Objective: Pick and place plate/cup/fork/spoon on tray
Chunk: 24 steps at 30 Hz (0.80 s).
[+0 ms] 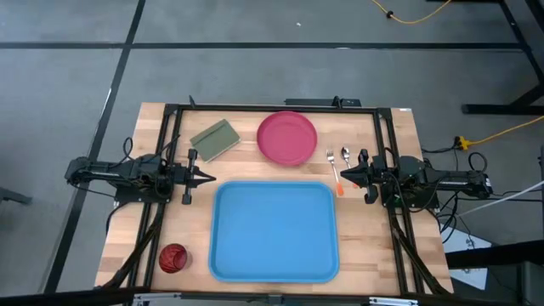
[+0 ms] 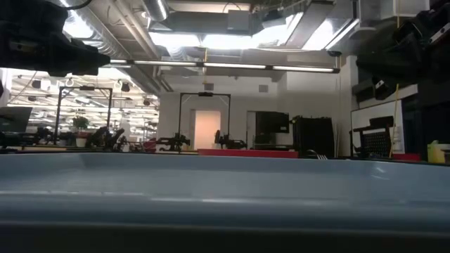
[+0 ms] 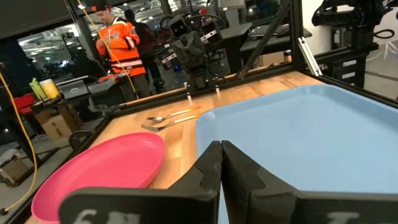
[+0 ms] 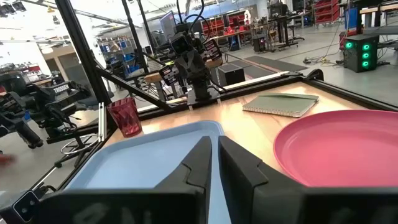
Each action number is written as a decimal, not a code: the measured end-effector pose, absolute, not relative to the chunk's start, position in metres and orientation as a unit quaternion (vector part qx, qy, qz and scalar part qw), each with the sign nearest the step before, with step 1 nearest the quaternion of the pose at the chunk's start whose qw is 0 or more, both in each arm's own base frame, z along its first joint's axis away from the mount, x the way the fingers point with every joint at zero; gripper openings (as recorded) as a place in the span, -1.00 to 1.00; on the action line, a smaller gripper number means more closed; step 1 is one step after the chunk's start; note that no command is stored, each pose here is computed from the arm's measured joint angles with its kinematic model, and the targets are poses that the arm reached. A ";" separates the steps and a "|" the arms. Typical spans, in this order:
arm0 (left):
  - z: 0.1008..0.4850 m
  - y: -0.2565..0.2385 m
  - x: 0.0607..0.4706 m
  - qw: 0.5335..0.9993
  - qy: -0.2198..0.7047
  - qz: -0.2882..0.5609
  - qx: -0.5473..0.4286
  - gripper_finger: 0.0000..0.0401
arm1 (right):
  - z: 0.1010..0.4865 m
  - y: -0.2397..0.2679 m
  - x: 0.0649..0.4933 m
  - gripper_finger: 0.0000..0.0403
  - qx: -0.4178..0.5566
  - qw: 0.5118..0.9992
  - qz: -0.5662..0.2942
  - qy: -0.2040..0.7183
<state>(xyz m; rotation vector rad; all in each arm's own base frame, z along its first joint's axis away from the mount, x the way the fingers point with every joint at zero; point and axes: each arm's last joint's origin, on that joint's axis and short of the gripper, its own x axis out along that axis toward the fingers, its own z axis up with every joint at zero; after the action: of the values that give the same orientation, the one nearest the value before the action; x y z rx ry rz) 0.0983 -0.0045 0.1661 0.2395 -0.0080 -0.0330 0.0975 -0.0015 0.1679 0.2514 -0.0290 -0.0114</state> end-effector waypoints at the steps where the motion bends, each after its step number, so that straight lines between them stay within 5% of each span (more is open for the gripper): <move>1: 0.166 -0.005 0.098 0.993 -0.004 -0.016 0.120 -1.00 | 0.168 -0.002 0.098 -0.83 0.119 0.993 -0.006 -0.014; 12: 0.166 -0.005 0.098 0.993 -0.004 -0.017 0.120 -1.00 | 0.168 -0.002 0.098 -0.83 -0.147 0.989 -0.013 -0.012; 18: 0.166 -0.005 0.098 0.993 -0.004 -0.017 0.119 -1.00 | 0.168 -0.002 0.097 -0.83 -0.118 0.993 -0.012 -0.013; 24: 0.173 -0.002 0.098 0.993 -0.036 0.025 0.109 -1.00 | 0.171 -0.001 0.097 -0.83 0.040 0.999 0.010 -0.029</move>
<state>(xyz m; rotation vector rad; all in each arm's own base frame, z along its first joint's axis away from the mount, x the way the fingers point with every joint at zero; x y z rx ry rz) 0.0981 -0.0023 0.1731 0.2190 -0.0729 0.0497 0.0973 -0.0005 0.1711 0.0805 -0.0587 0.0204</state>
